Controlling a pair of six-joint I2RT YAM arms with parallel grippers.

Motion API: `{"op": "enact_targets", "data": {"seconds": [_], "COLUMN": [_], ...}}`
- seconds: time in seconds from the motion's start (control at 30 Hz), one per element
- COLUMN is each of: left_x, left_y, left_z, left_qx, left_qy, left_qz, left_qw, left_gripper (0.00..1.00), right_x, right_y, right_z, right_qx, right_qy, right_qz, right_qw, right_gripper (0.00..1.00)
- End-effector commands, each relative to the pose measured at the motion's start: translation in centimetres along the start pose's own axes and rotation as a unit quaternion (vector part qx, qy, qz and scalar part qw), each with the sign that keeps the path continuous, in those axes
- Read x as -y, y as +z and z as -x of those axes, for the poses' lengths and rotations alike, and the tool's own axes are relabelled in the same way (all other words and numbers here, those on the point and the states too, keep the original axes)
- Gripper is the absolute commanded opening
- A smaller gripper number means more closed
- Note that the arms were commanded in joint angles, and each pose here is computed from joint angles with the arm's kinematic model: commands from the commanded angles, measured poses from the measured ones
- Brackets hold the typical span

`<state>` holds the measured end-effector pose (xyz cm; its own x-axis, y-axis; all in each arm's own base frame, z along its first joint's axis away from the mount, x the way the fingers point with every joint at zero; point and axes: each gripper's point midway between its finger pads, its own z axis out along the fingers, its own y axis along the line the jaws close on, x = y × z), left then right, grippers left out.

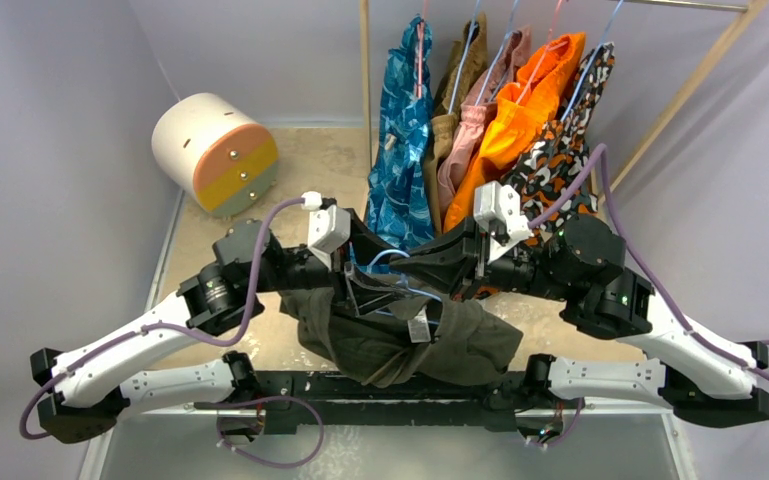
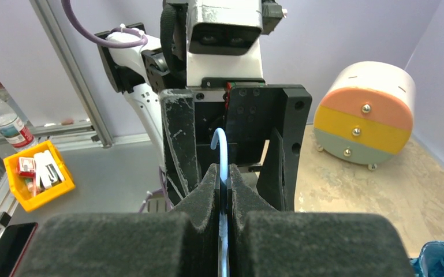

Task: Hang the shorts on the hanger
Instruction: Hang the shorts on the hanger.

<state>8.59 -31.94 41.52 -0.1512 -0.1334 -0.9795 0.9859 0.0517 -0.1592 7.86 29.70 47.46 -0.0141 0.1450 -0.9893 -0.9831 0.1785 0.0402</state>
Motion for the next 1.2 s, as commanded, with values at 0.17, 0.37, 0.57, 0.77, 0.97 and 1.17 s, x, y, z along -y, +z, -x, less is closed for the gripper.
{"op": "enact_targets", "data": {"seconds": [0.17,0.37,0.57,0.77,0.97,1.17], "left_x": [1.0,1.0,-0.8,-4.0,-7.2,-9.3], "left_y": [1.0,1.3,0.4,-3.5,-9.7,-15.7], "left_z": [1.5,0.9,1.1,3.3,5.5,8.2], "left_qx": [0.038,0.027,0.037,0.098,0.127,0.155], "left_qy": [-0.012,-0.016,-0.012,0.018,0.052,0.051], "left_qz": [-0.038,-0.042,0.020,0.150,0.305,0.437], "left_qw": [0.998,0.999,0.999,0.984,0.943,0.885], "left_gripper": [0.49,0.11,0.00,0.00,0.00,0.00], "right_x": [-0.6,-0.6,-0.2,1.5,5.2,8.9], "right_y": [-0.3,-0.2,-0.3,-0.7,-3.2,-5.4], "right_z": [4.6,4.6,4.4,3.6,3.7,1.8], "right_qx": [0.088,0.087,0.082,0.066,0.075,0.059], "right_qy": [-0.015,-0.015,-0.010,0.004,0.020,0.044], "right_qz": [0.011,0.012,0.001,-0.050,-0.167,-0.287], "right_qw": [0.996,0.996,0.997,0.997,0.983,0.955], "right_gripper": [0.00,0.00,0.00,0.52,0.71,0.69]}}
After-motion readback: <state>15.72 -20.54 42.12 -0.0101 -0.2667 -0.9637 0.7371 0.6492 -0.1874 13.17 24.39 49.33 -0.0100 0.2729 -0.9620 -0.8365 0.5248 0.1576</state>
